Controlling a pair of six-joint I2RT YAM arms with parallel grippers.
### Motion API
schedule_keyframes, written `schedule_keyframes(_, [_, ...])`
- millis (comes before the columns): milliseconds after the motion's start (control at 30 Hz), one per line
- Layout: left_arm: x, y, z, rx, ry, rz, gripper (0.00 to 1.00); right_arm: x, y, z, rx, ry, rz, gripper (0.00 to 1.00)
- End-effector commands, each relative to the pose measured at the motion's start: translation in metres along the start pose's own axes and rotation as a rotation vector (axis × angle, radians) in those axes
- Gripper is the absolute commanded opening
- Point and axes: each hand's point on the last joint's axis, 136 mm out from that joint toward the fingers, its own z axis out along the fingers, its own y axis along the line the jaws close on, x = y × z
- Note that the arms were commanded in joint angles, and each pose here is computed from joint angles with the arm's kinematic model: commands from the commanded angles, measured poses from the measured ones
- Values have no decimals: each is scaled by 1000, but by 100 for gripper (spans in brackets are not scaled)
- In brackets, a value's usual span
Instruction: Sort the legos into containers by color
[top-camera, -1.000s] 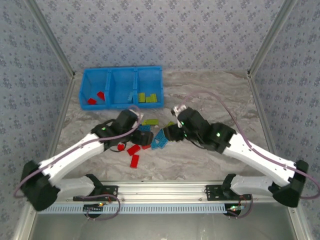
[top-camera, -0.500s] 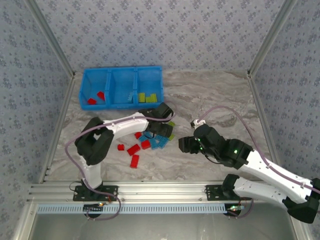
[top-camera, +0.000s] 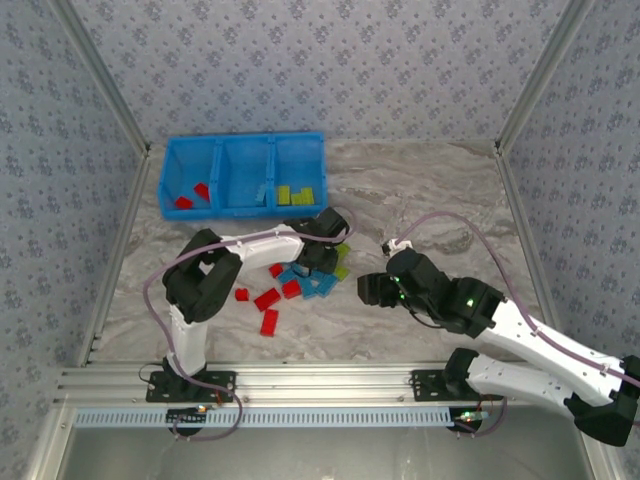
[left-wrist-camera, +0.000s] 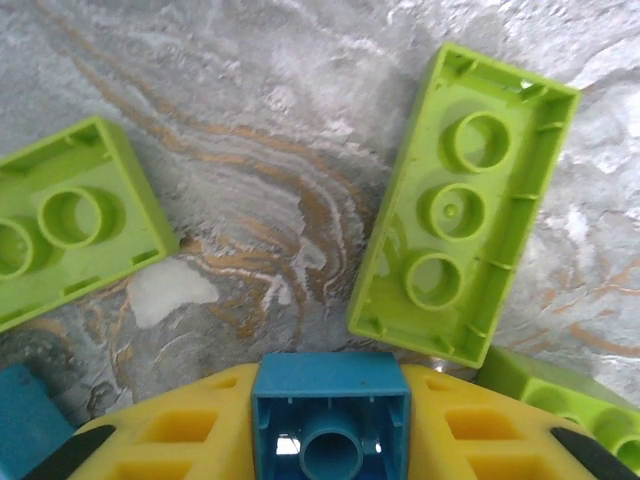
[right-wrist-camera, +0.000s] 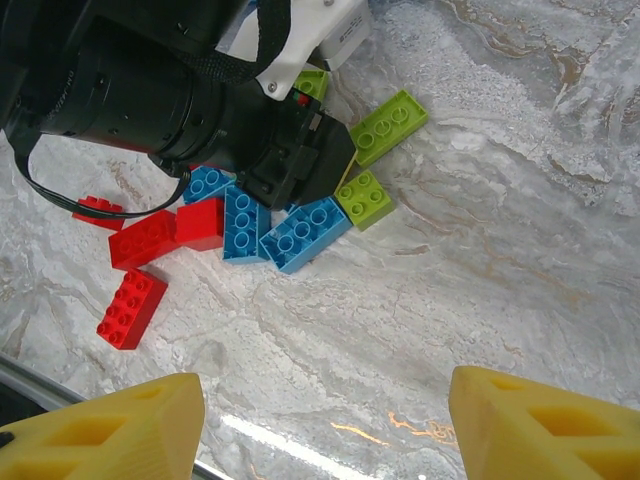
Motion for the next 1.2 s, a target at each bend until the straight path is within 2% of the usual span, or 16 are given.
schedule_keyframes(0, [-10,-4,-28,59,-49,-18,32,-15,10,-8,-36,-39,37,68])
schedule_keyframes(167, [-50,13,-106,24,-259,-25,28,-23,13,-13,-43,-64,44,68])
schedule_keyframes(300, [-90,65,-166,-101,-469,-94,28,-27,14,-13,-44,-80,46,69])
schedule_keyframes(400, [-120,115,-188,-221,-599,-141,28,-26,12,-12,-34,-80,47,70])
schedule_keyframes(567, [-156,201,-172,-278,-597,-313,27,-22,11,-10,-29,-67,54,70])
schedule_keyframes(700, [-180,243,-133,-253,-526,-375,27,-19,7,-12,-12,-61,50,70])
schedule_keyframes(800, [-182,270,-100,-264,-442,-442,27,-20,6,-15,-12,-64,52,71])
schedule_keyframes(867, [-181,277,-84,-248,-411,-461,28,-19,6,-15,-14,-66,52,71])
schedule_keyframes(1000, [-182,276,-80,-235,-417,-458,42,-18,6,-11,-14,-64,59,71])
schedule_keyframes(1167, [-186,264,-122,-185,-492,-464,48,-19,7,-5,-5,-64,54,72])
